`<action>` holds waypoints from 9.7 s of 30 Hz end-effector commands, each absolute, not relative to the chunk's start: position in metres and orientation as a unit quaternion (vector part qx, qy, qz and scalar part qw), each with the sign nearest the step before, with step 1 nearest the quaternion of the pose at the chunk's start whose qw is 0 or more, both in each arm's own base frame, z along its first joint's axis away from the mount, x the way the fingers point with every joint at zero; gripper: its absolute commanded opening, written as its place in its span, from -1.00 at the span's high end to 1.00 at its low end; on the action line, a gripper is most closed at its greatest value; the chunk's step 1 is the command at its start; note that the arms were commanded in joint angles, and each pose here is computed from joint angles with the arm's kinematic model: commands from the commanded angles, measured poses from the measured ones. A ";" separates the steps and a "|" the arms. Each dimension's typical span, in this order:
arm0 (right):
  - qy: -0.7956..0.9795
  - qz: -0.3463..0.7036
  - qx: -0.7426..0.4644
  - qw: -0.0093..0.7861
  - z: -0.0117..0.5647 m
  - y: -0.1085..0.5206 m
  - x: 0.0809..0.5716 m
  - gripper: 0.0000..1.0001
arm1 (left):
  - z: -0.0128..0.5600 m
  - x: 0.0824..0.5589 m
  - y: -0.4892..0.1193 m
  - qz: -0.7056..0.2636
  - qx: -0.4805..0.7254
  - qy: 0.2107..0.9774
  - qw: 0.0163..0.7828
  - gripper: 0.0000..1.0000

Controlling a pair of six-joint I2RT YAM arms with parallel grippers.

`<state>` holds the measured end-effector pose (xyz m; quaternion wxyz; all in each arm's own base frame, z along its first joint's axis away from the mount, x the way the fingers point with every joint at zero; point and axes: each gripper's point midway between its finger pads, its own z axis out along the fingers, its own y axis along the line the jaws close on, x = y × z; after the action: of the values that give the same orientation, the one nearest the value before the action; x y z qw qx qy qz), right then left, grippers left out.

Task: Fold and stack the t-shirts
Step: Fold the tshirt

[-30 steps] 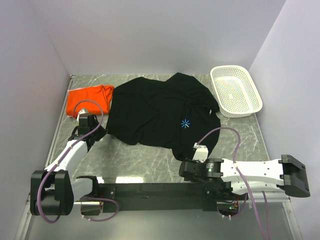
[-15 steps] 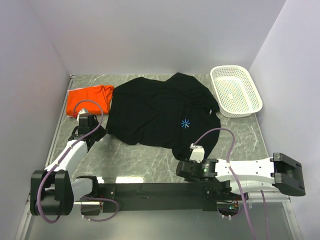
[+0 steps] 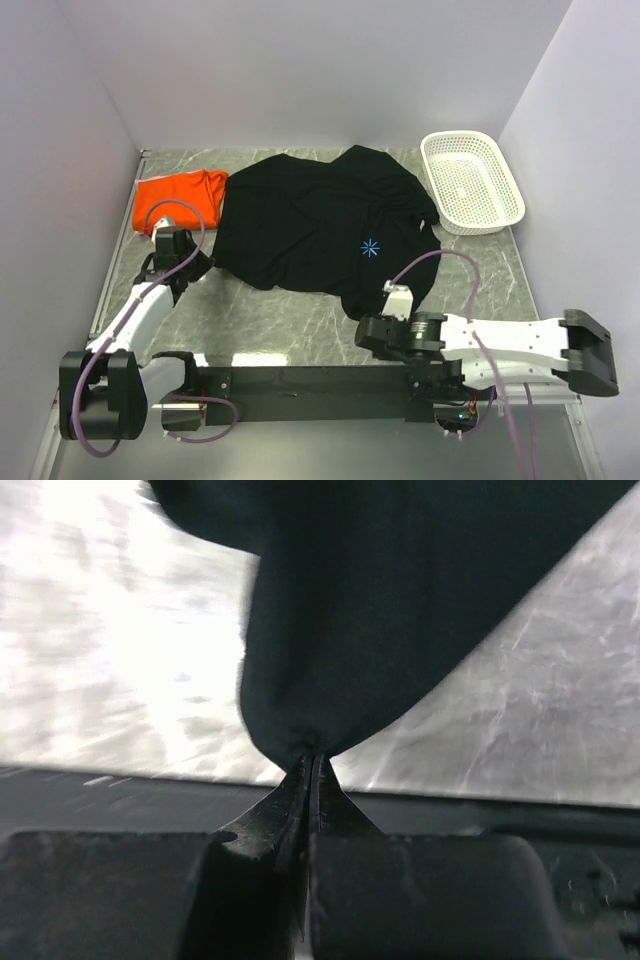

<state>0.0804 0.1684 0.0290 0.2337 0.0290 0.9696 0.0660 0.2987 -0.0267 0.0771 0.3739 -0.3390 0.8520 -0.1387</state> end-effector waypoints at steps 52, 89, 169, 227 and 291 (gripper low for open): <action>0.865 0.207 0.052 0.454 0.239 0.153 0.125 1.00 | 0.209 0.284 -0.027 -0.195 -0.326 0.784 0.491 0.99; 0.909 0.026 0.102 0.403 0.136 0.106 0.282 1.00 | 0.134 0.366 -0.021 -0.142 -0.324 0.831 0.428 0.99; 0.942 0.116 0.049 0.310 0.095 0.113 0.344 -0.15 | 0.151 0.424 -0.218 -0.236 -0.092 0.851 0.460 -0.41; 0.936 0.057 0.045 0.344 0.128 0.119 0.406 -0.60 | 0.023 0.343 -0.269 -0.210 -0.052 0.914 0.343 -0.41; 0.947 -0.105 0.227 0.202 0.072 -0.001 0.237 1.00 | 0.022 0.359 -0.210 -0.158 -0.081 0.917 0.358 -0.45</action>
<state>0.2378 0.0179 0.0583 0.2017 0.2319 0.9497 -0.0592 0.3606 -0.2217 0.0355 0.3707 -0.0738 0.9090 -0.1758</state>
